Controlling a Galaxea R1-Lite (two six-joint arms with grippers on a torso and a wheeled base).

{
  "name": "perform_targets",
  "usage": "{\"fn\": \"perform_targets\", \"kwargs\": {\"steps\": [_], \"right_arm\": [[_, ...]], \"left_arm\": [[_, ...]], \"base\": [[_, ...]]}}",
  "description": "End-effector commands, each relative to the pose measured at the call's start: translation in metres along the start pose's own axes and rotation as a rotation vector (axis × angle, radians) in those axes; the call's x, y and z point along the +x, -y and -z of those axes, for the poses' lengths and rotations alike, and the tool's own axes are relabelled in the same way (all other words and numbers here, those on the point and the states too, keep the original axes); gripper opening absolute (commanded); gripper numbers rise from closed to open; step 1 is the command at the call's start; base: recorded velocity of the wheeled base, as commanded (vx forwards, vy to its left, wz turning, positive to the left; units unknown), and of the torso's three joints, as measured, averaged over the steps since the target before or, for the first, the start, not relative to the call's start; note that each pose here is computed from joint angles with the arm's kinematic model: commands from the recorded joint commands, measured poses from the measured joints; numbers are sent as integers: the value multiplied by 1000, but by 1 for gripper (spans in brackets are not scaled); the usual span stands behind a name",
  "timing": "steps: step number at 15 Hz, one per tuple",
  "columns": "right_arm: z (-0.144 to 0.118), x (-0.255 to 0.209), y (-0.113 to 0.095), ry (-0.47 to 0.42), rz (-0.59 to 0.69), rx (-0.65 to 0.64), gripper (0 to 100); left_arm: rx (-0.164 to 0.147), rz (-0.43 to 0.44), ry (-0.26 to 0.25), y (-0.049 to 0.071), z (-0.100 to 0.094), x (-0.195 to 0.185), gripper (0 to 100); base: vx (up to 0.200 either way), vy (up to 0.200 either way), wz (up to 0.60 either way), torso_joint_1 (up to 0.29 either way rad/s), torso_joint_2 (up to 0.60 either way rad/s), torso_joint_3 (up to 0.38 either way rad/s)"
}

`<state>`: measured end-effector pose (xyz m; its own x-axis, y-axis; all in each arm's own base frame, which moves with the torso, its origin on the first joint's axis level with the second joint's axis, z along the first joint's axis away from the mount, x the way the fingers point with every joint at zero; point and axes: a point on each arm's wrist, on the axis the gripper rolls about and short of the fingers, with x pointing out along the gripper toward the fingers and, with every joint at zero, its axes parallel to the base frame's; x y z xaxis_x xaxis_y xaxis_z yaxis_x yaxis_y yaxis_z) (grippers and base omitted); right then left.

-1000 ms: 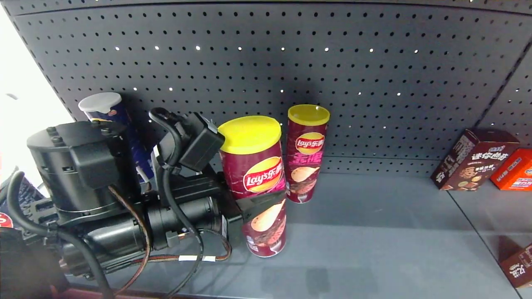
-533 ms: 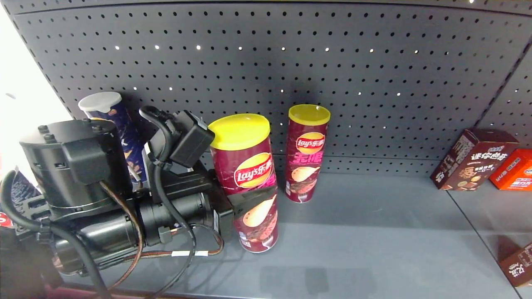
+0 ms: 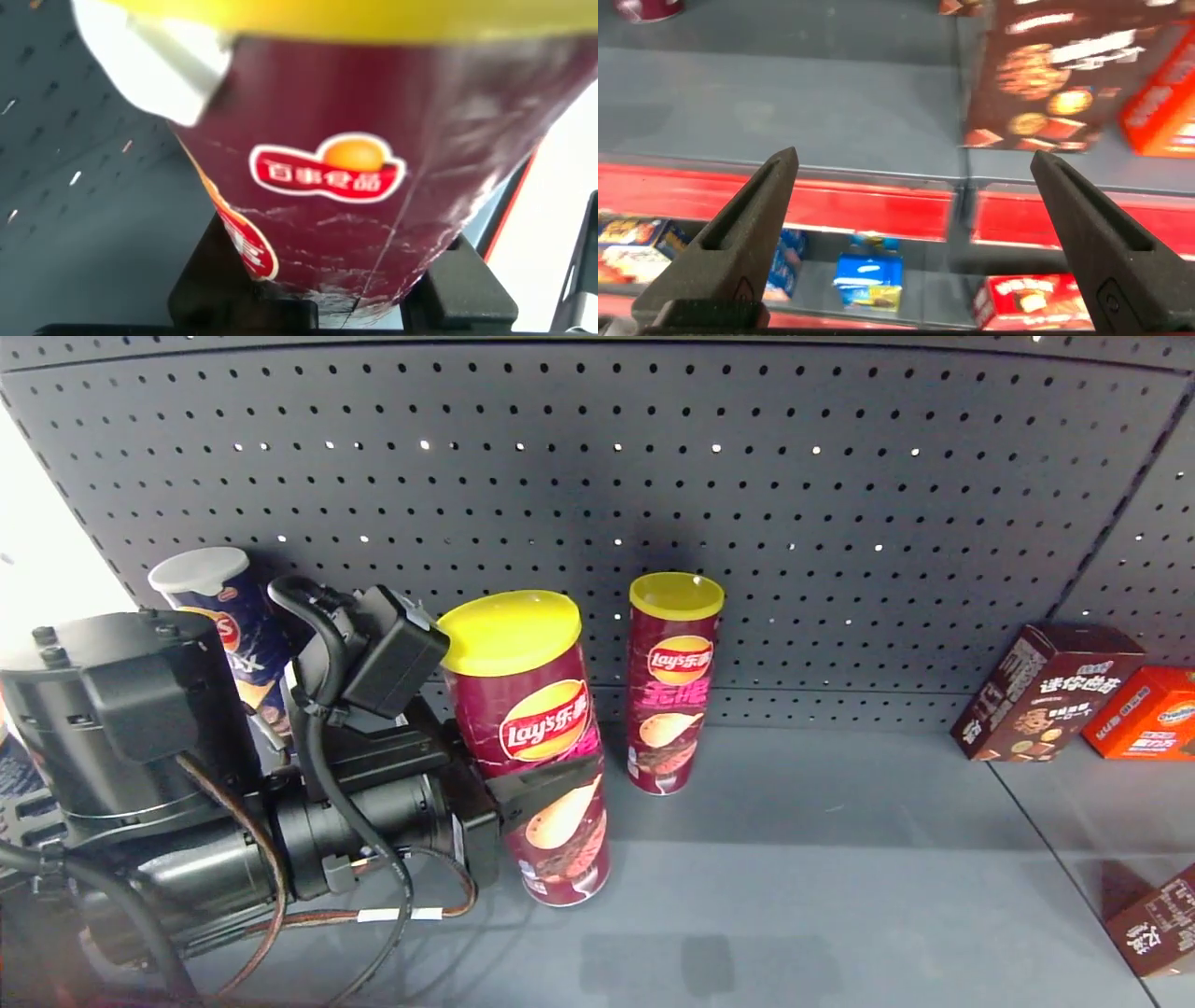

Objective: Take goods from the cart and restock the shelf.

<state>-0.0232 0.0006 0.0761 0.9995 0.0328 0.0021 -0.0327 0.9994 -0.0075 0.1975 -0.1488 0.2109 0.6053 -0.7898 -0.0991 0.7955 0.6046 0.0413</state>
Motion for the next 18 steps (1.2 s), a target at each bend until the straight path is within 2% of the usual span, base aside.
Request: {"fn": "perform_targets", "kwargs": {"steps": [1,4,5,6,8,11,13,14,15,16,18], "right_arm": [[0,0,0,-2,-1,0,100],[0,0,0,-2,-9,-11,100],[-17,-4,0,75,1,-33,100],[-48,-6,0,110,-11,-33,100],[-73,-8,1,125,-63,-32,100],[-95,-7,2,65,-165,-30,100],[-107,5,0,17,-311,-29,100],[-120,11,-1,4,-326,-29,100],[-120,11,-1,4,-326,-29,100],[-142,32,-4,-46,-369,-29,100],[-157,50,-7,-72,-408,-30,100]], "left_arm": [[0,-6,1,-1,0,-3,0],[-2,-26,1,-3,1,-11,0],[-4,-34,-5,-4,3,-15,0],[-6,-37,-8,-4,5,-16,0],[-9,-36,-19,-3,8,-18,0],[-9,-38,-18,-3,8,-19,0],[-10,-56,-16,-6,7,-22,0],[-10,-61,-15,-7,7,-24,0],[-10,-61,-15,-7,7,-24,0],[-14,-67,-24,-7,10,-27,0],[-15,-68,-22,-7,10,-27,0]], "base": [[0,0,0,0,0,0],[0,0,0,0,0,0],[0,0,0,0,0,0],[0,0,0,0,0,0],[0,0,0,0,0,0],[0,0,0,0,0,0],[0,0,0,0,0,0],[0,0,0,0,0,0],[0,0,0,0,0,0],[0,0,0,0,0,0],[0,0,0,0,0,0]]}}
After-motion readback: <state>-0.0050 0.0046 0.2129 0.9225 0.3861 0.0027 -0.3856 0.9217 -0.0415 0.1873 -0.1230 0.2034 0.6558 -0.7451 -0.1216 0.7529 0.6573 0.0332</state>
